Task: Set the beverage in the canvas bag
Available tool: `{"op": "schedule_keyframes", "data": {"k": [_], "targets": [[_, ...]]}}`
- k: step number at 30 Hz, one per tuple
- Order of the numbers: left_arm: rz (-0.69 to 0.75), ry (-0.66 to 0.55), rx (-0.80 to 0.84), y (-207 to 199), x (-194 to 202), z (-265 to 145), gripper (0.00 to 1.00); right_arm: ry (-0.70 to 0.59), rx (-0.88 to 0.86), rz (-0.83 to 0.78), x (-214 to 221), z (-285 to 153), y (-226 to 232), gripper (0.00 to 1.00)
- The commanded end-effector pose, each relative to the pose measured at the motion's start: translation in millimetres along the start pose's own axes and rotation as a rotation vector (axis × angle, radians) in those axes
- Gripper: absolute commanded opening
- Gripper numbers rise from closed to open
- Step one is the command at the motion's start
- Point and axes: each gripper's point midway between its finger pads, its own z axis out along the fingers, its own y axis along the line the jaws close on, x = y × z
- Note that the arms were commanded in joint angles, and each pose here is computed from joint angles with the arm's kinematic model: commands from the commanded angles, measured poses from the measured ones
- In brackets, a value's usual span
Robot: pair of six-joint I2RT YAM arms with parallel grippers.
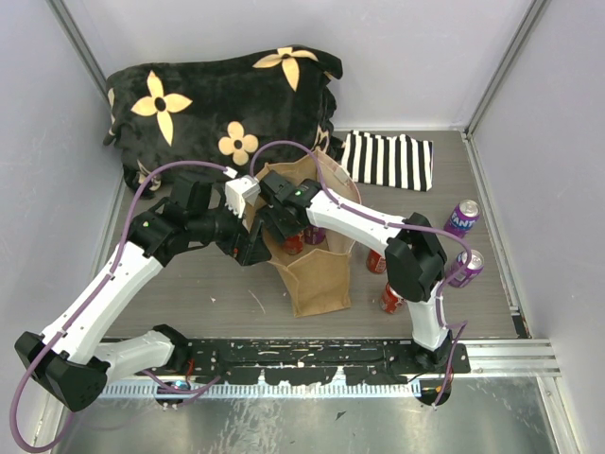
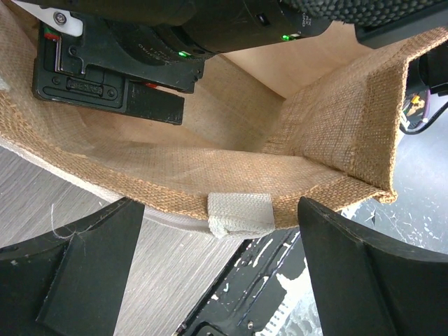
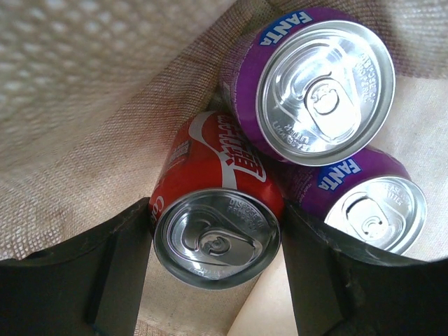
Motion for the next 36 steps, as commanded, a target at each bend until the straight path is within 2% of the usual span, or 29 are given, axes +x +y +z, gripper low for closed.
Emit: {"op": "schedule_keyframes", "data": {"k": [1,5,10,14,21,27,30,33,36], "targets": [[0.023,-0.044,0.035,-9,-14,-5,0.98,-0.048,0.006,0.015,-9,9,-1,0.02],[0.039,-0.047,0.053,-13,-14,-7,0.98,-0.038,0.012,0.028,-6,12,-1,0.03],[0.106,-0.066,0.083,-18,-11,-10,0.98,-0.062,0.023,0.058,-13,8,-3,0.21],[0.208,-0.105,0.08,-15,-6,-11,0.98,-0.089,0.024,0.081,-24,2,-3,0.24],[0.357,-0.114,0.07,-10,6,-14,0.98,-0.086,0.025,0.126,-30,-3,-2,0.25],[0.43,-0.148,0.041,-8,-4,-21,0.98,-0.079,0.019,0.157,-30,-4,1,0.22],[0.325,-0.166,0.004,-6,-16,-22,0.98,-0.072,0.013,0.171,-28,-5,2,0.22],[0.151,-0.128,-0.013,-5,-21,-22,0.98,-0.069,0.013,0.184,-26,-4,2,0.22],[-0.02,-0.147,-0.02,-3,-29,-24,0.98,-0.07,0.017,0.19,-25,-3,2,0.22]]}}
